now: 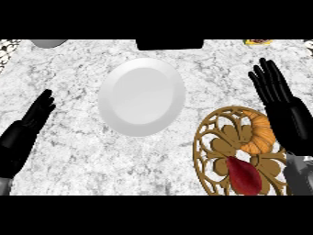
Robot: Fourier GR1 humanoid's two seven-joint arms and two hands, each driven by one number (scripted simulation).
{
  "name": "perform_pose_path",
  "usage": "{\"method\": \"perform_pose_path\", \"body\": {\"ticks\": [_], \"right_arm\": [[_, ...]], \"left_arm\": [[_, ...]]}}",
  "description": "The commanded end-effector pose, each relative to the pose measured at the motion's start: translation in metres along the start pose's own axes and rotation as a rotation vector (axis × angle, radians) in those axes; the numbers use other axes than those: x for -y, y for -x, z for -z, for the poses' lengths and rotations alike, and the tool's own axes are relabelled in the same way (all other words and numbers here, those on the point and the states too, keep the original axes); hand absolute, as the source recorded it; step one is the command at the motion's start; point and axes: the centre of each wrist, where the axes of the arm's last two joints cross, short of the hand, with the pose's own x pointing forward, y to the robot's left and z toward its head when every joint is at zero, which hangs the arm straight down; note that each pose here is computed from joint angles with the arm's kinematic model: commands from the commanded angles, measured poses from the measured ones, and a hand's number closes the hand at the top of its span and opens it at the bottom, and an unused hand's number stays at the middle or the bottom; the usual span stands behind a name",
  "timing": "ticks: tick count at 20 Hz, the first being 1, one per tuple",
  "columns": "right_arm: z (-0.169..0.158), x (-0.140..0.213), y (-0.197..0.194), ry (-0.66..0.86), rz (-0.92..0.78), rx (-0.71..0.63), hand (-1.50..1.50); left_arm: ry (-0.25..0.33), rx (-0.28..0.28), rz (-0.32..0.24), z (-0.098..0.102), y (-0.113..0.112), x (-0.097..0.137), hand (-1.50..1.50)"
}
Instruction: Pick the croissant from the placemat and place it in the plate
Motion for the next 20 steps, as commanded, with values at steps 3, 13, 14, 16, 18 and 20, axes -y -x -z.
{"method": "perform_pose_path", "body": {"ticks": [3,13,14,16,18,20], "right_arm": [[0.012,0.068,0.007,-0.041,0.055,-0.056,1.50],[-0.106,0.147,0.069,0.113,-0.156,-0.069,-1.50],[-0.084,0.152,0.075,0.074,-0.185,-0.068,-1.50],[-0.074,0.176,0.065,-0.023,-0.244,-0.101,-1.50],[-0.083,0.167,0.070,-0.104,-0.363,-0.117,-1.50],[-0.076,0.175,0.063,-0.131,-0.414,-0.134,-1.50]], "left_arm": [[-0.058,-0.017,-0.029,0.009,-0.003,0.006,0.00],[-0.120,-0.107,-0.127,0.027,0.023,0.019,0.00],[-0.105,-0.121,-0.128,0.041,0.023,0.032,0.00],[-0.081,-0.118,-0.124,0.051,0.026,0.030,0.00],[-0.087,-0.116,-0.140,0.042,0.025,0.015,0.00],[-0.098,-0.118,-0.114,0.043,0.029,0.006,0.00]]}}
